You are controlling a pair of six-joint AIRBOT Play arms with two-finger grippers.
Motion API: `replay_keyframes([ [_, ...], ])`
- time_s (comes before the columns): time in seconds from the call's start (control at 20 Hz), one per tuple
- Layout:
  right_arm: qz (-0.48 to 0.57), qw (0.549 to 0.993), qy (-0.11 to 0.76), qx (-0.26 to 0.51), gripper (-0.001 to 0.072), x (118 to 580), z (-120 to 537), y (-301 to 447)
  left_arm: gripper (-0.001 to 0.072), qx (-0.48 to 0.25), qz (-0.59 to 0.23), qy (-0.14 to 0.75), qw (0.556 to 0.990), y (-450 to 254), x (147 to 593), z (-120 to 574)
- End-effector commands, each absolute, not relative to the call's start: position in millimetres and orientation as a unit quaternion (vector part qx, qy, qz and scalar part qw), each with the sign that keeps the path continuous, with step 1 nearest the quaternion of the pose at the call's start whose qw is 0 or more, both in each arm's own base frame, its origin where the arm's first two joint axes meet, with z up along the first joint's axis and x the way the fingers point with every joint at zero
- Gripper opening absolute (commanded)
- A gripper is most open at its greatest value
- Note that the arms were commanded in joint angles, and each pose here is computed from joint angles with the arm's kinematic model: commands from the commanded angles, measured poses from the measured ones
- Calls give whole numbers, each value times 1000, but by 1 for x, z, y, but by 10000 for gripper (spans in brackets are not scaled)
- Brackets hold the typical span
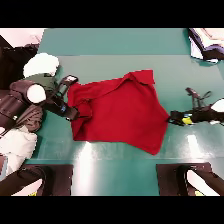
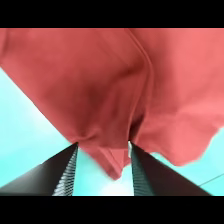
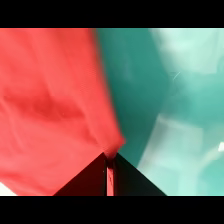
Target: Fold the shirts.
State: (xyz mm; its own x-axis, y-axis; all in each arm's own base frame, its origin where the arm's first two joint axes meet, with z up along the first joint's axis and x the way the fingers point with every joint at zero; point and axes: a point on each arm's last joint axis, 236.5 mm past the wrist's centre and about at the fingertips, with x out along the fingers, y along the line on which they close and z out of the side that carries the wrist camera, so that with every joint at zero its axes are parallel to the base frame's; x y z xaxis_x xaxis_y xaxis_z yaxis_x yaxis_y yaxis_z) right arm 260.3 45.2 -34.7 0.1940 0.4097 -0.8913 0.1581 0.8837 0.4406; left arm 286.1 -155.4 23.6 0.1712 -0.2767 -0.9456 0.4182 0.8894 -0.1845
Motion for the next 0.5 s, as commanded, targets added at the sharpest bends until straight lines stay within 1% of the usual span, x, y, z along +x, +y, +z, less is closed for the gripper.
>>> replay_keyframes([
  [0.0, 42, 752, 612, 241, 15, 254, -19, 10, 400, -18, -265, 580, 770, -169, 297, 38],
  [0.15, 36, 749, 613, 248, 15, 245, -24, 9, 401, -8, -282, 582, 763, -172, 292, 30],
  [0.2, 38, 746, 617, 248, 15, 243, -27, 11, 402, -2, -291, 588, 755, -172, 285, 23],
  [0.3, 43, 743, 622, 244, 15, 240, -31, 16, 412, -16, -321, 612, 723, -182, 260, 6],
  [0.35, 47, 743, 622, 240, 15, 240, -31, 19, 550, -30, -335, 625, 704, -189, 245, -1],
  [0.4, 51, 744, 623, 236, 15, 241, -31, 21, 571, -39, -344, 635, 691, -196, 234, -5],
  [0.45, 56, 744, 624, 232, 15, 241, -31, 24, 570, -34, -355, 640, 681, -203, 224, -10],
])
